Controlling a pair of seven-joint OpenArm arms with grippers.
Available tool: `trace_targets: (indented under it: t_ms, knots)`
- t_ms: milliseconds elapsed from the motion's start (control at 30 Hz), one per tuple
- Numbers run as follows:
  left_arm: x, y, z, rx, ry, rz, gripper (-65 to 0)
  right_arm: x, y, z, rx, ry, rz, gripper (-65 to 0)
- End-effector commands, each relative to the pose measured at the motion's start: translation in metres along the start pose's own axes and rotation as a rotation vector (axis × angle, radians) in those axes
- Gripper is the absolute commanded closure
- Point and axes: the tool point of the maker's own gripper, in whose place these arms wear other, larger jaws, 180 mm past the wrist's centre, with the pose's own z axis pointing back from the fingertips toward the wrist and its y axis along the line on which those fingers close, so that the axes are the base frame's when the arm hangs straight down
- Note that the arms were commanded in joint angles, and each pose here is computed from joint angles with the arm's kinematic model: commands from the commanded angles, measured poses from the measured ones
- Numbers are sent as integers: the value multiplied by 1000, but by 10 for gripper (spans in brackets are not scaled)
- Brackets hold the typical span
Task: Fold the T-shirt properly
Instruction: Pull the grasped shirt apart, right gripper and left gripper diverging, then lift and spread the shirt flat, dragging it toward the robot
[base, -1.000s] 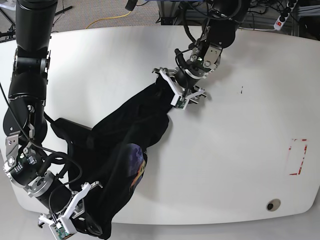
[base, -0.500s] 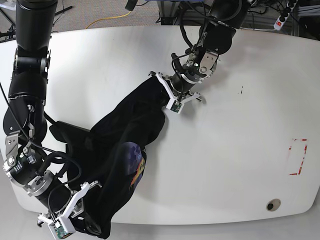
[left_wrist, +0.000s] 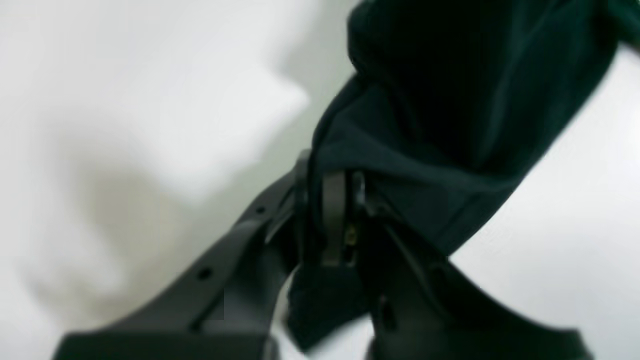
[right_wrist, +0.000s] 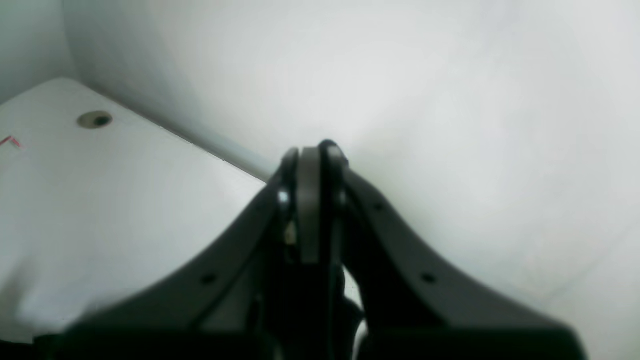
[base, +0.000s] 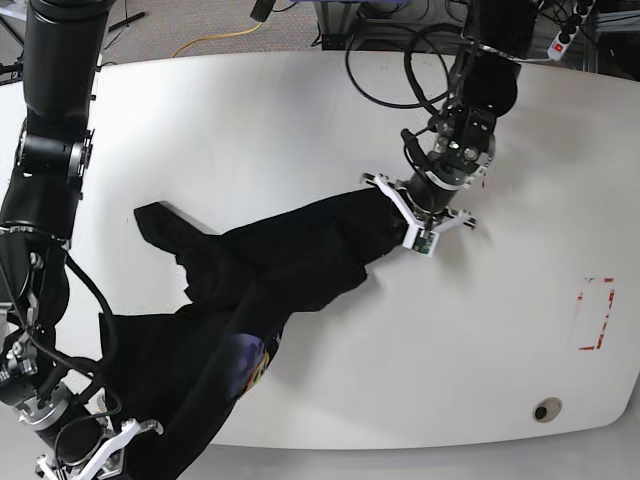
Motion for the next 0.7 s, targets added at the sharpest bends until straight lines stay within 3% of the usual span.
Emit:
trace_targets:
  t_ms: [0,333,567,667]
  knots:
    - [32,13,8,25,-87,-19,0,38,-18,5,-32,-88,8,0]
    - [121,87,65,218,-263,-105,0,64,-67,-20,-85,-79,-134,0]
    - [184,129,98,340,-371,-147,0,99,-83,-35,-153,-64,-93,0]
    - [212,144,109,374,-403,-195,0,85,-78,-47,-154,-19,-97,0]
